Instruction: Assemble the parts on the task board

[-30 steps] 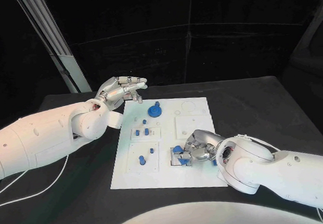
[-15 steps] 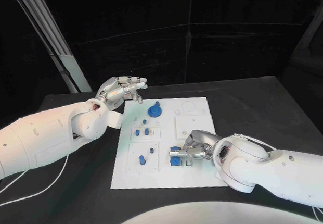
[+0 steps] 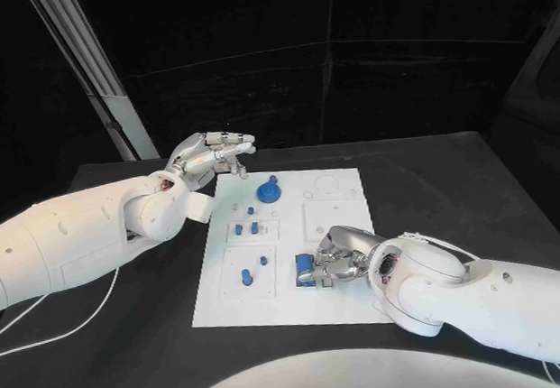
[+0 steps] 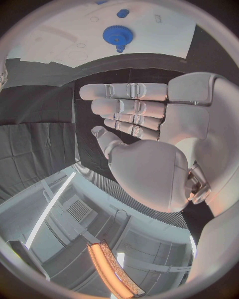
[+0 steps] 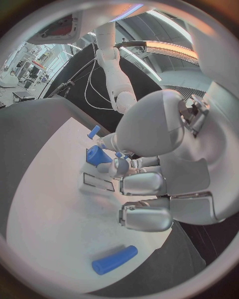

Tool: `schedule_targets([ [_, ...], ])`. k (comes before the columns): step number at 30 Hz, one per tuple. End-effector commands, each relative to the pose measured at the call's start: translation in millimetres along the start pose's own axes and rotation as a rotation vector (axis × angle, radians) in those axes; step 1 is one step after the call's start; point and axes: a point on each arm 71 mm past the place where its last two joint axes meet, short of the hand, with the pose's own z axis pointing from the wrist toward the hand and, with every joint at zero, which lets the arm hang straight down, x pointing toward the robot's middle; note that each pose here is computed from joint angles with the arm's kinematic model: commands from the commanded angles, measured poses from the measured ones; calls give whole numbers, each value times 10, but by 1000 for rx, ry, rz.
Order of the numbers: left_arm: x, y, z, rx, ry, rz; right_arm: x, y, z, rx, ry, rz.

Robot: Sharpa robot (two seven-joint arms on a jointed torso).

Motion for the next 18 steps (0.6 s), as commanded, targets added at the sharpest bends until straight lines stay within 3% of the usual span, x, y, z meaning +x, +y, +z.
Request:
schedule_targets([
  [1, 10, -12, 3, 4, 10, -8, 4, 40, -15, -31, 9, -24],
  [18, 12, -11, 5, 4, 10, -8, -2, 19, 31, -22, -4, -19],
])
